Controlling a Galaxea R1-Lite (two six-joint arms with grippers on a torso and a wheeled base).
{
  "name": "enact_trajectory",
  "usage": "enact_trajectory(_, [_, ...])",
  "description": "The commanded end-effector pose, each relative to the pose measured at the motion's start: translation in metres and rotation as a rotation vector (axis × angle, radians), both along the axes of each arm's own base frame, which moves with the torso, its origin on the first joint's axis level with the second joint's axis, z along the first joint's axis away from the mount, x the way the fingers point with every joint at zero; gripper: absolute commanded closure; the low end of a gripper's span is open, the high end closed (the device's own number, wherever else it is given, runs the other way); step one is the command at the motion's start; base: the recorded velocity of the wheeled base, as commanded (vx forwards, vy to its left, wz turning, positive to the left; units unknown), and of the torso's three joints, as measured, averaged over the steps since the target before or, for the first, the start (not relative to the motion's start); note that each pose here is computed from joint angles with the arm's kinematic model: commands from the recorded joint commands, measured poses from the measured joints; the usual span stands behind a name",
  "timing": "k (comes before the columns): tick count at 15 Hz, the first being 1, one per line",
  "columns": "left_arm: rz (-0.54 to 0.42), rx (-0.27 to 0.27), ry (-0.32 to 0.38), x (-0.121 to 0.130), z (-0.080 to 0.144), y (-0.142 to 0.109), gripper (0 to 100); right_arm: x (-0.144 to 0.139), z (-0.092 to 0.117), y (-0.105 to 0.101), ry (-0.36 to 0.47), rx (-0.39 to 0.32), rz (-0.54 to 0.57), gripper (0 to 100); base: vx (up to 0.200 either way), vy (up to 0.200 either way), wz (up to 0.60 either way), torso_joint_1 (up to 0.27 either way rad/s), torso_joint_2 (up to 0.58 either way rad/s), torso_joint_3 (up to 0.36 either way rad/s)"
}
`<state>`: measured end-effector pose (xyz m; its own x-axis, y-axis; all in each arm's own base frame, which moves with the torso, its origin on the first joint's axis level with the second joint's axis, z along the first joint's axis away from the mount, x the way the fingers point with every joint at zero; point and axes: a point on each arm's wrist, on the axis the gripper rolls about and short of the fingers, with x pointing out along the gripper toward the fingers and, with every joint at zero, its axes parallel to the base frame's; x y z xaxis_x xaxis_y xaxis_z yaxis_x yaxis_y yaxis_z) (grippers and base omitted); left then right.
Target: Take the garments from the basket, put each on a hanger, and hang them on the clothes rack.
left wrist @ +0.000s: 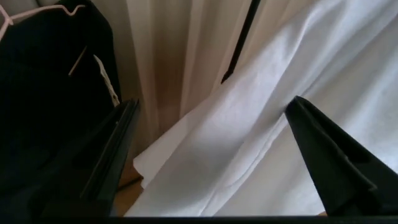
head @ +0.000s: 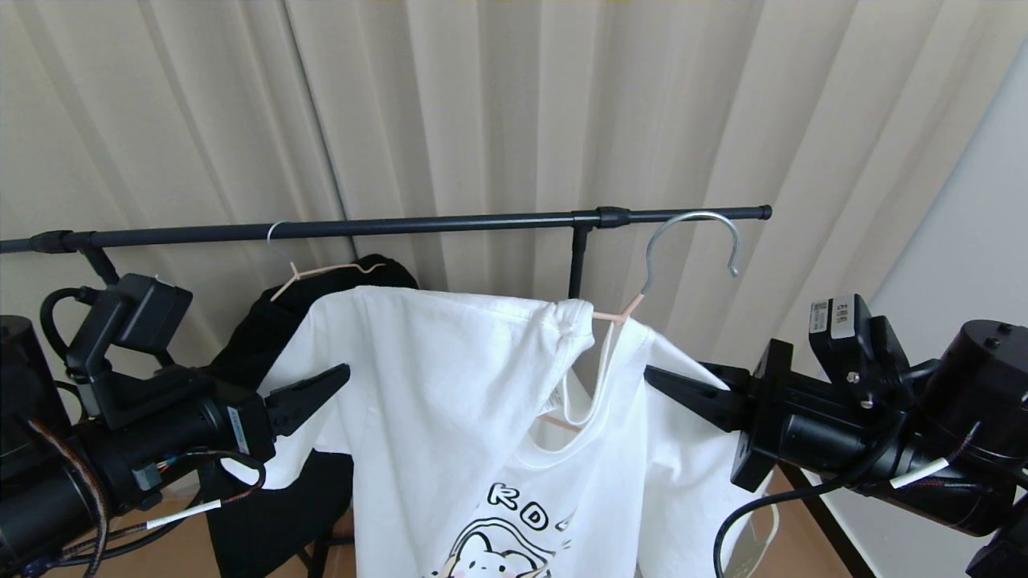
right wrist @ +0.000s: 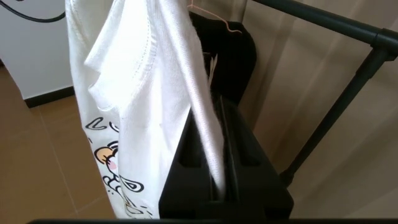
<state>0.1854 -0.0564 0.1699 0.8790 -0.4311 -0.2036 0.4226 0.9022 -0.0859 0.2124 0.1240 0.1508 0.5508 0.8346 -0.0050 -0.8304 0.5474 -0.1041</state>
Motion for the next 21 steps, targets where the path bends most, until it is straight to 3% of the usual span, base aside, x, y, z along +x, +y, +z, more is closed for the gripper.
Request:
enact_trajectory(1, [0.004,0.003,0.014,0.000,-0.003,0.000,100,0.000,0.001,-0.001,-0.004,0.002,-0.003,100,0.000,0.000,0.00,0.000,0.00,0.000])
enact_trajectory(7, [0.068,0.003,0.024,-0.003,-0.007,0.013,100,0.003,0.002,-0.005,-0.010,0.005,-0.023,100,0.000,0.000,0.00,0.000,0.00,0.000])
enact_trajectory(13, [0.143,-0.040,0.056,-0.005,-0.011,0.025,100,0.009,0.003,-0.016,-0.013,0.007,-0.039,100,0.000,0.000,0.00,0.000,0.00,0.000])
enact_trajectory(21, [0.153,-0.040,0.084,-0.008,-0.018,0.027,100,0.016,0.004,-0.035,-0.016,0.007,-0.053,100,0.000,0.000,0.00,0.000,0.00,0.000])
